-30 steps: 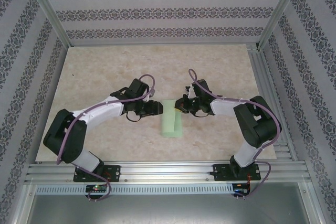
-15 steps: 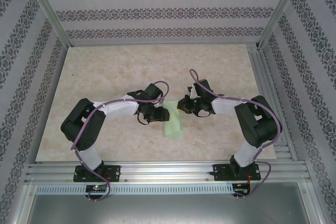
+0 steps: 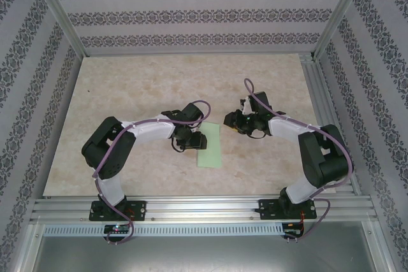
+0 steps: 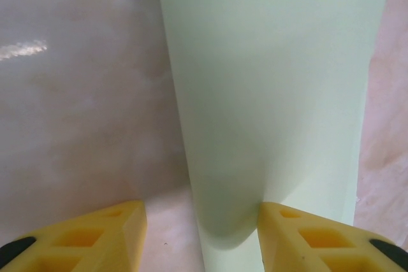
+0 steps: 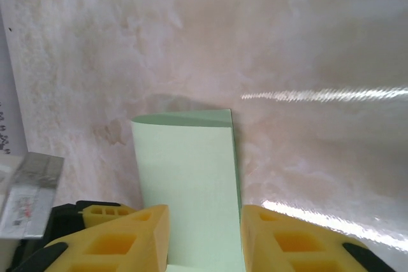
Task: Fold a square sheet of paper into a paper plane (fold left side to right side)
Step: First fold in half a square sheet of paper at the center of the table.
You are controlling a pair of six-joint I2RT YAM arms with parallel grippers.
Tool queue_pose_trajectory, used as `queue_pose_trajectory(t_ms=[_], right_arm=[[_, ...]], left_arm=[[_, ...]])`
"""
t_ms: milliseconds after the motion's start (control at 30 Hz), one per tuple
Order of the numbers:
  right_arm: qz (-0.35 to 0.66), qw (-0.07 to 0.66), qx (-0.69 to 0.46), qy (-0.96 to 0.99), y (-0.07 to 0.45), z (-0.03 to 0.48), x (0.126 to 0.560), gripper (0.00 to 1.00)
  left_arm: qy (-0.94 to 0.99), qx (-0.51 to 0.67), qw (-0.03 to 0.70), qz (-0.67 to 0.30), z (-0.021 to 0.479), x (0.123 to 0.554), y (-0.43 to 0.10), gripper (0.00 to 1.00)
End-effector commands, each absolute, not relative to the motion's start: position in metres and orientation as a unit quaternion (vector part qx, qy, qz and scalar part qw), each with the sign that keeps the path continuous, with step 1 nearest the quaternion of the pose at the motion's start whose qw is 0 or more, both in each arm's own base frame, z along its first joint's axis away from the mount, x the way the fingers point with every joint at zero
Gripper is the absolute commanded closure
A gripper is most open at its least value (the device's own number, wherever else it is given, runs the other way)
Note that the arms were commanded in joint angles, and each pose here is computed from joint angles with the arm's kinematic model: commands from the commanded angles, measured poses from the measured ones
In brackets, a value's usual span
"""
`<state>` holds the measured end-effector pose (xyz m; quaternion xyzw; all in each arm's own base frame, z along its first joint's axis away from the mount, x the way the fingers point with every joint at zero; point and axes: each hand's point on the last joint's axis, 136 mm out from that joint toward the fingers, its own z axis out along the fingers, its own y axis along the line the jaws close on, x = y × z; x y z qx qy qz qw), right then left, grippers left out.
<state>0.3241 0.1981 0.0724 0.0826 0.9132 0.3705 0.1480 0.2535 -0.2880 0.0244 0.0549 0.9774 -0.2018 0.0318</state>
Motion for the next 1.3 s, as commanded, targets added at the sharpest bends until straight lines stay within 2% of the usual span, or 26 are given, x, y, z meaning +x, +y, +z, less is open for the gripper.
queue_pose_trajectory(t_ms=[0,400,1267], right_arm=[[0.349,0.155,0.076,0.921,0.186,0.071,0.315,0.65],[0.356,0.139,0.080,0.921,0.188,0.064,0.297,0.66],[0.361,0.119,0.058,0.923,0.211,0.063,0.283,0.70]], left_arm=[[0.980,0.061,0.025,-0.185,0.018,0.251,-0.290,0.48],[0.983,0.025,0.022,-0.180,0.011,0.256,-0.292,0.47],[0.983,0.046,0.012,-0.176,0.008,0.254,-0.301,0.47]])
